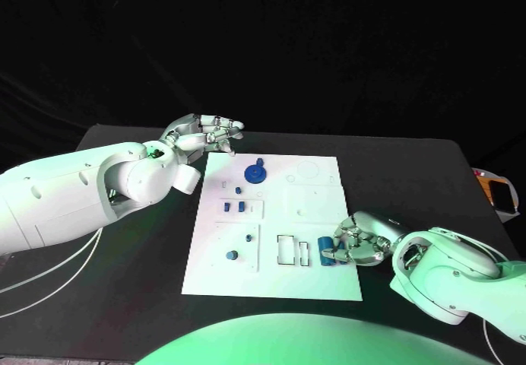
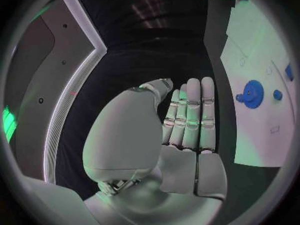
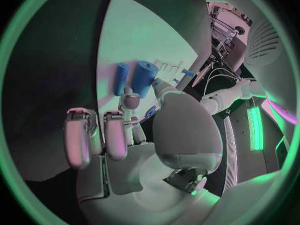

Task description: Assemble the parts on the task board

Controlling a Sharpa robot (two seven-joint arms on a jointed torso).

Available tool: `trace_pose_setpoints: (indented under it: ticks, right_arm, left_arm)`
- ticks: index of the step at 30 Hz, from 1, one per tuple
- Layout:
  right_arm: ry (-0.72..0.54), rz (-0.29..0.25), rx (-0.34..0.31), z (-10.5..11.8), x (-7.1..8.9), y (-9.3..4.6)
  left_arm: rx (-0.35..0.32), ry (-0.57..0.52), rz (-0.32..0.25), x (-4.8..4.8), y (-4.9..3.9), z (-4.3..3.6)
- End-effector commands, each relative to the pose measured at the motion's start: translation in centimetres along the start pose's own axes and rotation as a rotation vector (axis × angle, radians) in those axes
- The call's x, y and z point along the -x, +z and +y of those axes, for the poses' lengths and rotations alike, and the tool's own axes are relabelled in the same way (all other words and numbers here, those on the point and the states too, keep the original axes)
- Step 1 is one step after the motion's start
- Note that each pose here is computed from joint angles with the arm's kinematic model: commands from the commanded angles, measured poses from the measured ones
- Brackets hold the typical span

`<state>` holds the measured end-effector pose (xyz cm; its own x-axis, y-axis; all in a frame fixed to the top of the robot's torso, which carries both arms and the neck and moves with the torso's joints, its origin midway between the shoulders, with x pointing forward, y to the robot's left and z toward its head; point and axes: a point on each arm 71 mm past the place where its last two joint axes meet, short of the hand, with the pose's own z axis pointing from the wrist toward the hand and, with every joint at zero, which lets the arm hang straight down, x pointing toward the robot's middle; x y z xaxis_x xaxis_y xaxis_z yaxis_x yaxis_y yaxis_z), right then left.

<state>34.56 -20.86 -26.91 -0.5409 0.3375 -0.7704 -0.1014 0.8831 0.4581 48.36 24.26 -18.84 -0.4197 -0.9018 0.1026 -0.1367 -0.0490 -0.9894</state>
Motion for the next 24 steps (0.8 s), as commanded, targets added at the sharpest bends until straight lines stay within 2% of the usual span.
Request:
trace_pose_setpoints:
  ticks: [1, 8, 15, 24]
  right_arm:
    - [-0.028, 0.003, -0.012, -0.1, -0.4, 0.3]
    - [-0.036, 0.025, -0.026, 0.2, -1.5, 1.0]
    - [-0.031, 0.041, -0.028, 0.5, -2.1, 1.2]
    - [0.03, -0.011, -0.013, 0.9, -1.9, 0.9]
  left_arm:
    - [-0.007, -0.01, 0.011, -0.21, 0.01, -0.1]
    - [-0.006, -0.01, 0.012, -0.18, -0.03, -0.1]
    - [-0.005, -0.009, 0.009, -0.08, -0.1, -0.1]
    - [-0.004, -0.009, 0.008, -0.04, -0.13, -0.11]
